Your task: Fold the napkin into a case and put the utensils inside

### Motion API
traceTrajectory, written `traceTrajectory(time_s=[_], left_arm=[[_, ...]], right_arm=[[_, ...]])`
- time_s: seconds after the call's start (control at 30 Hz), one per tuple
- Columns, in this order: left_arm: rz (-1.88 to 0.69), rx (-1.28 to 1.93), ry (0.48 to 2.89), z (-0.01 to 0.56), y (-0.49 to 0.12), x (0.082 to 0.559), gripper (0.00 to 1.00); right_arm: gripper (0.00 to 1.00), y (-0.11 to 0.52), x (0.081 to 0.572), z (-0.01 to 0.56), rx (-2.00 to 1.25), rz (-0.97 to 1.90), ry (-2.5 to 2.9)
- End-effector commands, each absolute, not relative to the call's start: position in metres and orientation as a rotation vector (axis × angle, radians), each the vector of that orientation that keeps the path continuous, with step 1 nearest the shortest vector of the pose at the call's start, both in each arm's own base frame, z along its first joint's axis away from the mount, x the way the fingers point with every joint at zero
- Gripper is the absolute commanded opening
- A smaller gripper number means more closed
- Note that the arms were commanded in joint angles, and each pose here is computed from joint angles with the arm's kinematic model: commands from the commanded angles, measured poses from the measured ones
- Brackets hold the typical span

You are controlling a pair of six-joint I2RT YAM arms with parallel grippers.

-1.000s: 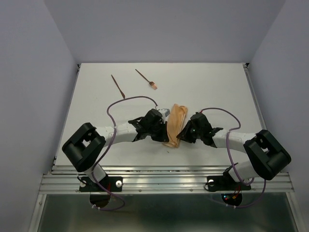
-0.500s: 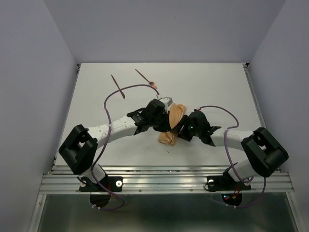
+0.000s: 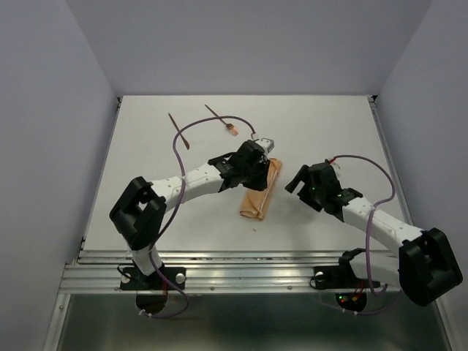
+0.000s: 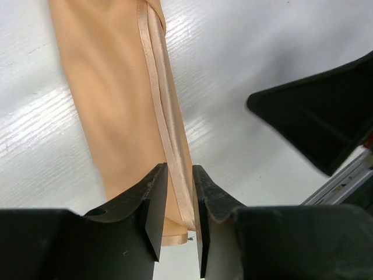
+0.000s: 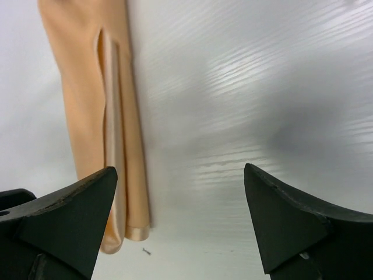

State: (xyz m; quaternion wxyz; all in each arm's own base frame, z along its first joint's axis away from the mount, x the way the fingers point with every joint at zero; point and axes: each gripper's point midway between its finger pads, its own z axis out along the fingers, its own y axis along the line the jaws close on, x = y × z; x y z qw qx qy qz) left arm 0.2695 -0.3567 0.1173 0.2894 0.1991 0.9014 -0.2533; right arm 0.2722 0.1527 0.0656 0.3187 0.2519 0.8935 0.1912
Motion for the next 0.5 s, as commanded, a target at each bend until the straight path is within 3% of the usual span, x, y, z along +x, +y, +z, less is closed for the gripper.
traceTrajectory(time_s=[0.0, 0.27, 0.47], left_arm=[[-0.642, 0.589, 2.372, 0.123, -0.373, 0.274, 0.38], [-0.424, 0.633, 2.414, 0.092, -0.383, 0.273, 0.67], [-0.263, 0.664, 2.403, 0.076, -0.388, 0.276, 0.69]], right_arm=[[0.94, 0.096, 0.264, 0.06, 0.713, 0.272, 2.352], [0.93, 0.049, 0.269, 0.06, 0.802, 0.197, 2.341], [0.93, 0.053, 0.27, 0.058, 0.793, 0.218, 2.366]])
